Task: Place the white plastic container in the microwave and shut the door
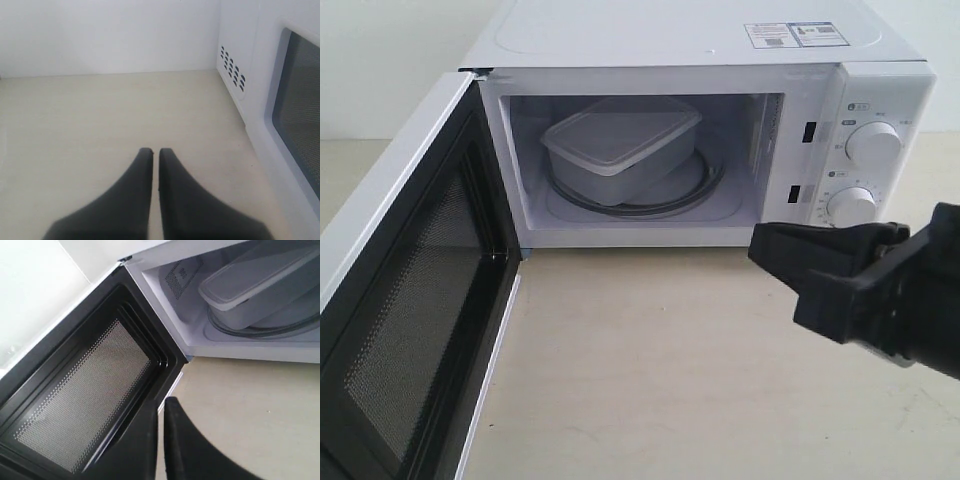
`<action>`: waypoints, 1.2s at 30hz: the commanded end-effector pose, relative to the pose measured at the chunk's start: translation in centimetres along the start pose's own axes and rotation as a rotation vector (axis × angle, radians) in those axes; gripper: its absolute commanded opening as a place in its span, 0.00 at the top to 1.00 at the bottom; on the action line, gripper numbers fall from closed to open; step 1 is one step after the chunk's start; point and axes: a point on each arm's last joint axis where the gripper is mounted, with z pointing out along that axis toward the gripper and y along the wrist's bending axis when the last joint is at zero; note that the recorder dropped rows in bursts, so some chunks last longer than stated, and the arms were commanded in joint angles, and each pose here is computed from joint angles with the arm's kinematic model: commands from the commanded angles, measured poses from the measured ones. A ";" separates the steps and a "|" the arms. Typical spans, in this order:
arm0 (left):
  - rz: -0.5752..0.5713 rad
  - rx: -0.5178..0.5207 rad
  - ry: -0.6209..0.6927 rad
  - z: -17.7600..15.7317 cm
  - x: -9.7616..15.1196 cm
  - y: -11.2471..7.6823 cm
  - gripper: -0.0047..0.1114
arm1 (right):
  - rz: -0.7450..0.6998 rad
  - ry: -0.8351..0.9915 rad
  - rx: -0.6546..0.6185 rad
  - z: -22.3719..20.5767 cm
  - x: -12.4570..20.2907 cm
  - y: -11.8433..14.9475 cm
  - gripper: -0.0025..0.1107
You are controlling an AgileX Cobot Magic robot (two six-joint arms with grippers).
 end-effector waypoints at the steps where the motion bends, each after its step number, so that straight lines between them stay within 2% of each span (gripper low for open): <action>1: -0.015 0.010 -0.005 0.0 0.0 -0.1 0.92 | -0.046 0.064 -0.002 -0.1 0.7 -0.1 0.98; 10: -0.015 0.010 -0.005 0.0 0.0 -0.1 0.92 | -0.058 0.069 -0.003 -0.1 0.8 -0.1 0.98; 13: 0.035 -0.006 -0.068 0.0 -0.5 0.1 0.92 | -0.071 0.071 -0.003 -0.1 0.8 -0.1 0.98; 17: 0.065 -0.014 -0.311 -0.4 -2.7 0.1 0.92 | -0.074 0.075 -0.004 -0.1 0.8 -0.1 0.98; 23: 0.034 -0.001 -0.814 -2.8 -6.5 -0.1 0.92 | -0.081 0.078 -0.004 -0.1 0.8 -0.1 0.98; 27: 0.018 0.015 -1.120 -5.1 -8.1 -0.2 0.92 | -0.087 0.075 -0.004 -0.1 0.8 -0.1 0.98; 28: -0.006 0.030 -1.134 -5.2 -8.2 -0.2 0.92 | -0.087 0.071 -0.004 -0.1 0.8 -0.1 0.98; 30: -0.166 0.118 -1.070 -4.8 -8.0 -0.1 0.92 | -0.093 0.069 -0.004 -0.1 0.8 -0.1 0.98; 32: -0.389 0.184 -0.902 -4.0 -8.1 0.1 0.92 | -0.093 0.071 -0.004 -0.1 0.8 -0.1 0.98; 34: -0.554 0.183 -0.748 -3.5 -8.3 0.5 0.92 | -0.099 0.083 -0.005 -0.1 0.9 -0.1 0.98; 36: -0.547 0.159 -0.695 -3.8 -9.1 0.6 0.92 | -0.106 0.089 -0.005 -0.1 0.9 -0.1 0.98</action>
